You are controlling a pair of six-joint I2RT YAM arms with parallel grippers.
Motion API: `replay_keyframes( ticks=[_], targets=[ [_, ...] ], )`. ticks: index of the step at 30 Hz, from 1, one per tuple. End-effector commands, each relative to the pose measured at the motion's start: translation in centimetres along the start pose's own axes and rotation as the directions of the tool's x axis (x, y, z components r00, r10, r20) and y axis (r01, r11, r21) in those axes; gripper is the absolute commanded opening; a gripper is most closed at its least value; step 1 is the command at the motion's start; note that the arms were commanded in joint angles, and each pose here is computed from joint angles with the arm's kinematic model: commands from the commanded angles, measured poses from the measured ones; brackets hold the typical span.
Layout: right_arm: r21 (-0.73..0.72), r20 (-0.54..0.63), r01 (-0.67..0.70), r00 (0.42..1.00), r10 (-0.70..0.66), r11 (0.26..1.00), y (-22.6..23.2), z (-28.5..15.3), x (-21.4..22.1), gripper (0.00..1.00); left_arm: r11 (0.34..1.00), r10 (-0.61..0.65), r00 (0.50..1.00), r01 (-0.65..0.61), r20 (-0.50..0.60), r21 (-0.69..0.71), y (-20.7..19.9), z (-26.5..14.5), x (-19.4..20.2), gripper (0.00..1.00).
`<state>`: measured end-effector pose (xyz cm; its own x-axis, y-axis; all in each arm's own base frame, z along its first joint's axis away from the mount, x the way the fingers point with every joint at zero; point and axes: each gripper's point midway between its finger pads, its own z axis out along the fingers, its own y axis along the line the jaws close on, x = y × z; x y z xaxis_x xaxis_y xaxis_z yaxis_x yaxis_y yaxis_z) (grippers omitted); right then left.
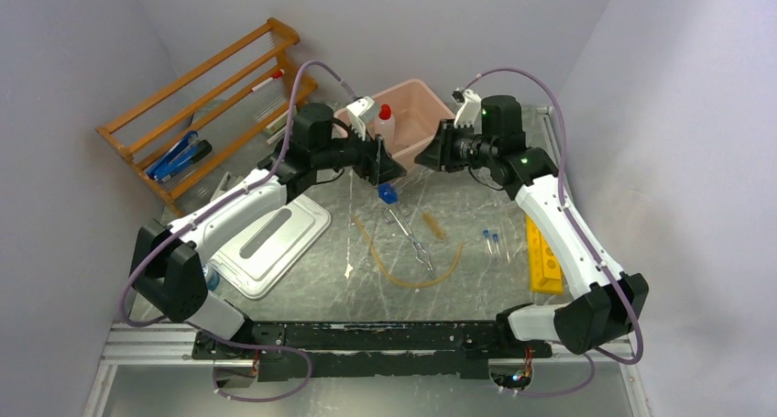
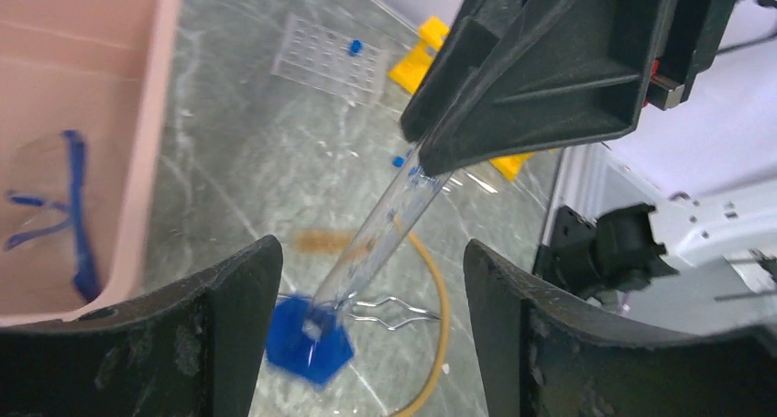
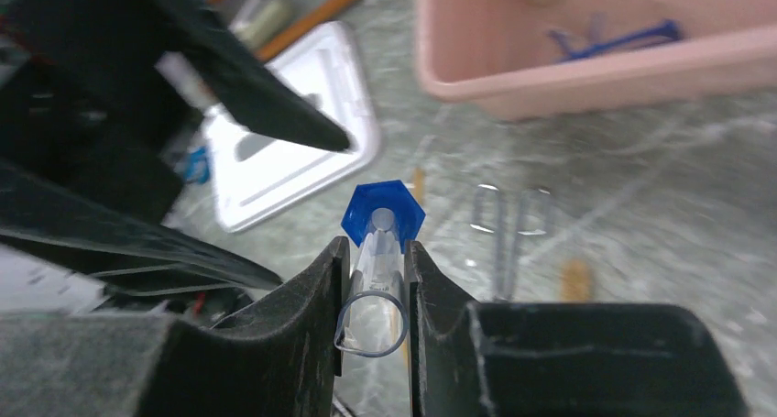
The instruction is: Organize the chemistry lab equipment
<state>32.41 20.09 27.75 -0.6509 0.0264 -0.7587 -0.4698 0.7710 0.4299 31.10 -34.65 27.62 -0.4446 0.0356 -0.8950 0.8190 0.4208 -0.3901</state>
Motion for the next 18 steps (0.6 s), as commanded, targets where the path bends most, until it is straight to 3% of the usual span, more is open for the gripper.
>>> replay_keyframes(
  ticks=[1,5,8,12,18],
  targets=[
    [-0.344,0.031,0.009,1.000,0.001,0.939,5.8,-0.8,-0.7,0.09,0.973,0.087,0.996,-0.083,-0.010,0.213,-4.2,0.2,-0.6,0.75],
    [-0.409,0.024,0.017,1.000,-0.008,0.912,6.7,-0.7,-0.8,0.08,0.958,0.102,0.993,-0.081,-0.064,0.275,-5.3,-0.6,0.3,0.73],
    [-0.453,0.008,0.019,1.000,-0.017,0.891,7.3,-0.6,-0.7,0.08,0.949,0.073,0.988,-0.028,-0.133,0.313,-5.7,-0.7,1.4,0.65],
    [-0.511,-0.020,0.012,0.999,-0.026,0.860,8.0,-0.6,-0.3,0.08,0.956,0.106,0.984,-0.061,-0.145,0.288,-5.2,-1.1,2.2,0.55],
    [-0.534,-0.007,0.027,0.999,-0.036,0.845,8.5,-1.0,-0.7,0.07,0.936,0.219,0.952,-0.143,-0.214,0.321,-5.4,-3.1,2.6,0.58]
  ],
)
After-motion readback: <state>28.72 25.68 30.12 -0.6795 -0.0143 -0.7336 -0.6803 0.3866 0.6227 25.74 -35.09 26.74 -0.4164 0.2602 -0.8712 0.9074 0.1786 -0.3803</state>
